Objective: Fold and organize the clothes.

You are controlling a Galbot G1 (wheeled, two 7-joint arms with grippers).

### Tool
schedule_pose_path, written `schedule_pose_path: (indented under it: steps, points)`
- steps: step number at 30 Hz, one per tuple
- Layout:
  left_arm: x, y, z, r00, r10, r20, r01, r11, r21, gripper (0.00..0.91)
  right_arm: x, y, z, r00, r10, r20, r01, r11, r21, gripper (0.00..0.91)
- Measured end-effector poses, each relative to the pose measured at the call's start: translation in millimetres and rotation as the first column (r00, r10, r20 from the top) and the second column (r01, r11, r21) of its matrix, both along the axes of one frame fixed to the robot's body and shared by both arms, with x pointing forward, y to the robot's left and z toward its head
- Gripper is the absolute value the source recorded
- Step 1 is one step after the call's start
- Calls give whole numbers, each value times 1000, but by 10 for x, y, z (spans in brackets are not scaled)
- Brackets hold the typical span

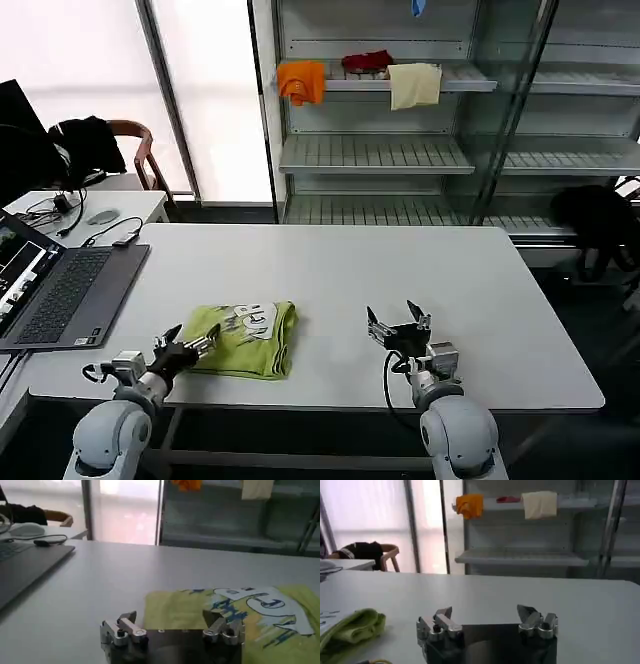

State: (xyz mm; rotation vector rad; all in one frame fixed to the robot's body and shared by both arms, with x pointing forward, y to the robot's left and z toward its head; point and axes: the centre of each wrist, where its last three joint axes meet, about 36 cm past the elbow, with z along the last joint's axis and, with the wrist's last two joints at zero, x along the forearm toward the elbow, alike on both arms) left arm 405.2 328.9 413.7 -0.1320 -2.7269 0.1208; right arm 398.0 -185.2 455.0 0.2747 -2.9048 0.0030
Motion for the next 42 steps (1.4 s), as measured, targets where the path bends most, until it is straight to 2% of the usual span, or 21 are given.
schedule_pose_path:
  steps: [8,16,17,18,19,20,22,25,26,27,28,29,42]
  points:
    - [-5,12,-75,1000,7,-7,-7,999,-35,907,13,19,-8,1000,3,0,-3,1000,0,907]
    - [0,81,-50,1000,17,2,-17,997,-73,897,10,12,-13,1000,1,1,-1,1000,-1,907]
    - [1,96,-52,1000,20,1,-19,997,-80,856,9,13,-13,1000,1,1,-1,1000,0,907]
    - [1,103,-57,1000,20,0,-20,996,-85,695,8,15,-13,1000,1,1,-1,1000,0,907]
    - [-1,107,-65,1000,20,-2,-20,996,-89,625,8,16,-12,1000,0,2,0,1000,0,907]
    - [-7,109,-78,1000,18,-5,-19,995,-94,494,8,18,-11,1000,0,2,0,1000,0,907]
    - [-12,106,-92,1000,16,-8,-17,995,-100,403,6,23,-8,1000,1,3,-1,1000,0,907]
    - [-13,90,-112,1000,13,-12,-14,994,-108,363,3,26,-4,1000,0,5,0,1000,0,907]
    - [-11,88,-118,1000,13,-13,-14,994,-110,272,0,26,-1,1000,0,5,0,1000,0,907]
    - [-9,85,-122,1000,12,-14,-14,994,-111,222,-2,26,0,1000,0,6,0,1000,0,907]
    - [-8,85,-128,1000,13,-16,-14,993,-114,91,-5,24,-2,1000,-1,6,1,1000,0,907]
    - [-6,86,-132,1000,12,-17,-14,993,-116,30,-6,22,-3,1000,-1,5,1,1000,0,907]
    - [-17,36,-168,1000,8,-6,-9,993,-116,0,-8,18,12,1000,-3,11,3,1000,-1,907]
